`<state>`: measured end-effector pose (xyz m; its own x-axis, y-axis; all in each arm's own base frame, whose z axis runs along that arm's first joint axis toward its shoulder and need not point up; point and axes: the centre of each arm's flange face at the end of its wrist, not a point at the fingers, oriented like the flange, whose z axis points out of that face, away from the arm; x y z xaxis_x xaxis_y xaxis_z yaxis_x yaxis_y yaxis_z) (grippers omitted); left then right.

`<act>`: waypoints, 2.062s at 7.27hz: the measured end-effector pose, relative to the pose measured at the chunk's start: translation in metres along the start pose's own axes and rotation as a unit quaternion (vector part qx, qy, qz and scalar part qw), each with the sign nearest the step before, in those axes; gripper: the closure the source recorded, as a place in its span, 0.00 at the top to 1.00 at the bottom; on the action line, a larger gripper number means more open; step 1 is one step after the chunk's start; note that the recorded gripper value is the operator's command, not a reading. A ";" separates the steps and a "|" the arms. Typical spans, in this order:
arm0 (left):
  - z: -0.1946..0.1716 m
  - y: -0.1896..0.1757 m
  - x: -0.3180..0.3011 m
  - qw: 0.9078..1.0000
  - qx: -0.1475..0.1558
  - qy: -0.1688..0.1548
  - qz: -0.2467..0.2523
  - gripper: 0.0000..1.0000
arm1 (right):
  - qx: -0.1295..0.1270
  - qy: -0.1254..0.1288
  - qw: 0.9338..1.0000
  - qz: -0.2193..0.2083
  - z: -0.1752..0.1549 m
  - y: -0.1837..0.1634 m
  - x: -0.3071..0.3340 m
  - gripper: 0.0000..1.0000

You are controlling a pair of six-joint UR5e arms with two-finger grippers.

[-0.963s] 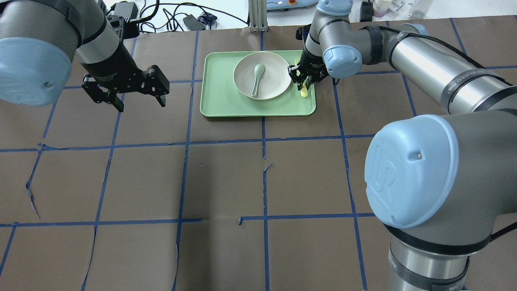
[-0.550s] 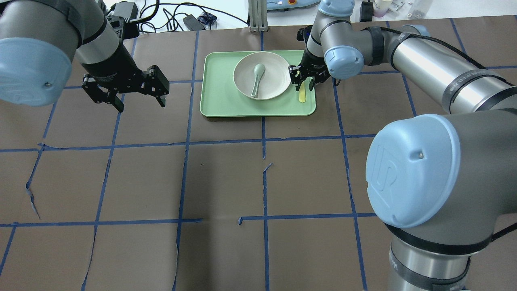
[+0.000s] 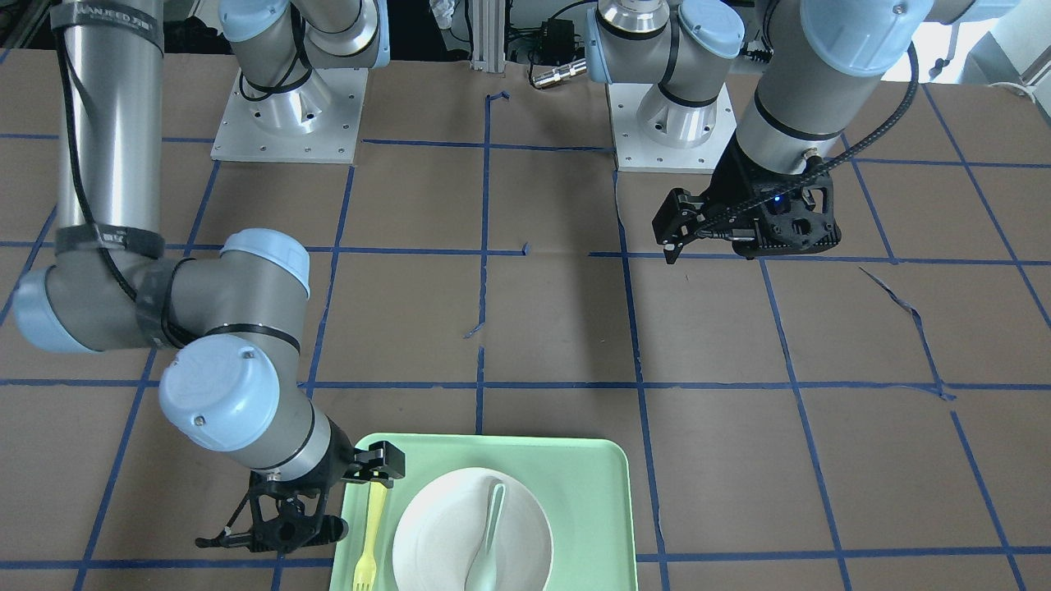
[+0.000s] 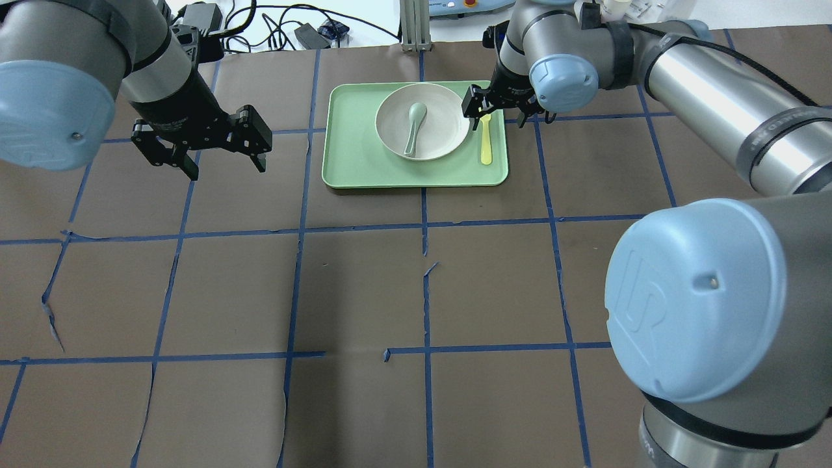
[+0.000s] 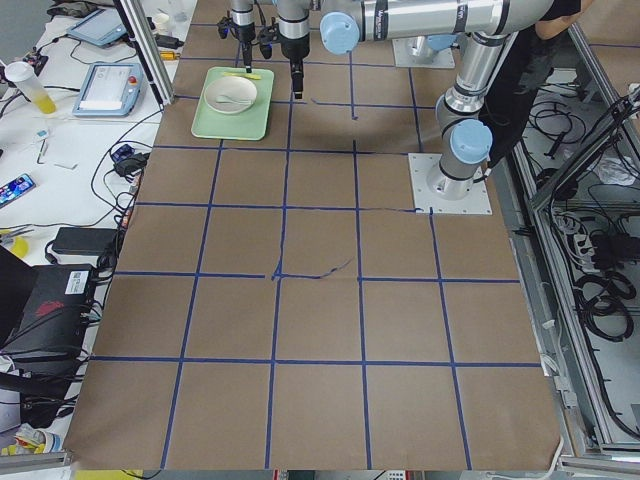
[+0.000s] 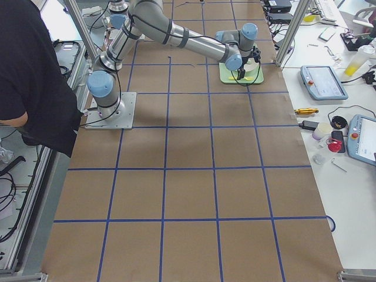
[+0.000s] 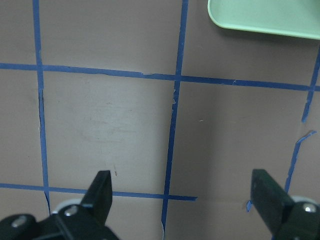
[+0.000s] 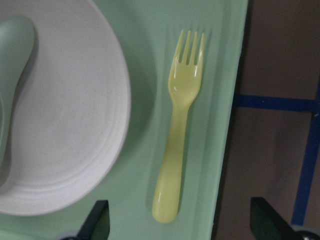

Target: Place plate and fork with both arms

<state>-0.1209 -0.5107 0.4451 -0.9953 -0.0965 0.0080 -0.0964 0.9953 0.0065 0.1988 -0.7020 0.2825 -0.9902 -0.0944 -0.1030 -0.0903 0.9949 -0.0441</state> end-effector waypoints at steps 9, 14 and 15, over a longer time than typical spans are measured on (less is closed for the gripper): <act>-0.015 0.012 -0.002 1.000 0.015 -0.003 -0.002 1.00 | 0.017 0.085 0.994 0.065 -0.248 0.186 0.027 1.00; -0.026 0.025 0.001 1.000 0.007 0.000 -0.004 1.00 | 0.032 0.090 0.994 0.056 -0.225 0.224 0.015 1.00; -0.030 0.025 0.008 1.000 -0.003 0.002 -0.001 1.00 | 0.015 0.088 0.995 0.046 -0.227 0.223 0.002 1.00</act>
<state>-0.1306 -0.4864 0.4751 -0.9951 -0.0982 0.0124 -0.0980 0.9951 0.0134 0.1524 -0.4724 0.4983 -0.9976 0.0068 0.0683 0.0019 0.9974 -0.0715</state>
